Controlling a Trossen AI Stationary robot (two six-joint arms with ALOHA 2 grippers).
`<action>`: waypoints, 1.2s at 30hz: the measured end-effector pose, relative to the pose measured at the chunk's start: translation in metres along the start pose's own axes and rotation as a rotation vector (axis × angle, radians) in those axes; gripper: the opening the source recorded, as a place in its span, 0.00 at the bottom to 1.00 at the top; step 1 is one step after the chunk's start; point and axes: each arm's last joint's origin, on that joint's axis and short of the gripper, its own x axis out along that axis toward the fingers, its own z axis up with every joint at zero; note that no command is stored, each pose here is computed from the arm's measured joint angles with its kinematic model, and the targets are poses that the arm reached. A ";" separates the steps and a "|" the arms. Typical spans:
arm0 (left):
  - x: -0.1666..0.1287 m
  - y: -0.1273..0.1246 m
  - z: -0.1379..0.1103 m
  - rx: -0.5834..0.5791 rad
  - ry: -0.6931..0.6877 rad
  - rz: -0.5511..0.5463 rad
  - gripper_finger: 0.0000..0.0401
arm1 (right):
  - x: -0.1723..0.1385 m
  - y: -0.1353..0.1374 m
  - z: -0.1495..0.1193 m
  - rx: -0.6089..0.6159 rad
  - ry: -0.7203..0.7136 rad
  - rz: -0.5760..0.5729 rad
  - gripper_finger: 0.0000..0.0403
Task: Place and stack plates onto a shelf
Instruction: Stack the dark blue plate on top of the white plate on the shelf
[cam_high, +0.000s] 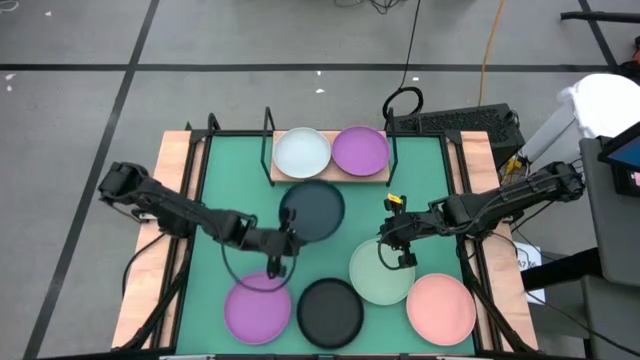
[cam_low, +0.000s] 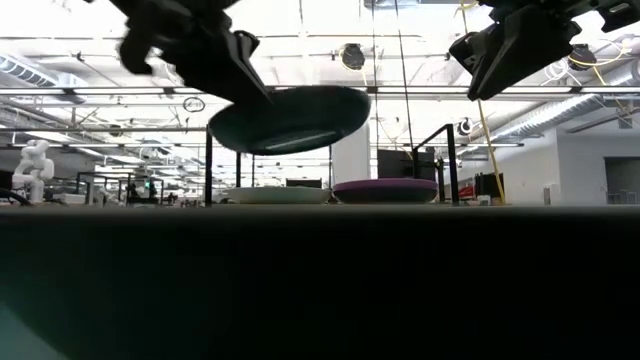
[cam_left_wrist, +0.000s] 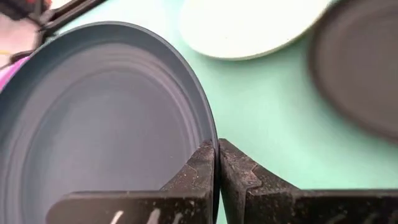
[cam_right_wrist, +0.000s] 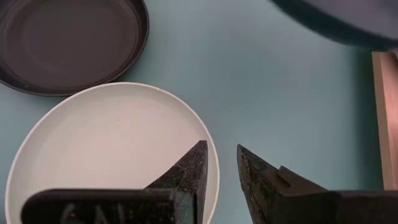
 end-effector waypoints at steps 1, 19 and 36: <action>0.002 0.006 -0.001 0.003 0.006 0.015 0.02 | 0.000 0.000 0.000 0.000 0.000 0.000 0.18; 0.021 0.110 -0.033 -0.061 0.024 0.130 0.02 | 0.000 0.000 0.000 -0.016 0.000 0.000 0.18; 0.019 0.152 -0.058 -0.157 0.061 0.178 0.04 | 0.000 0.000 0.000 -0.023 0.000 0.000 0.18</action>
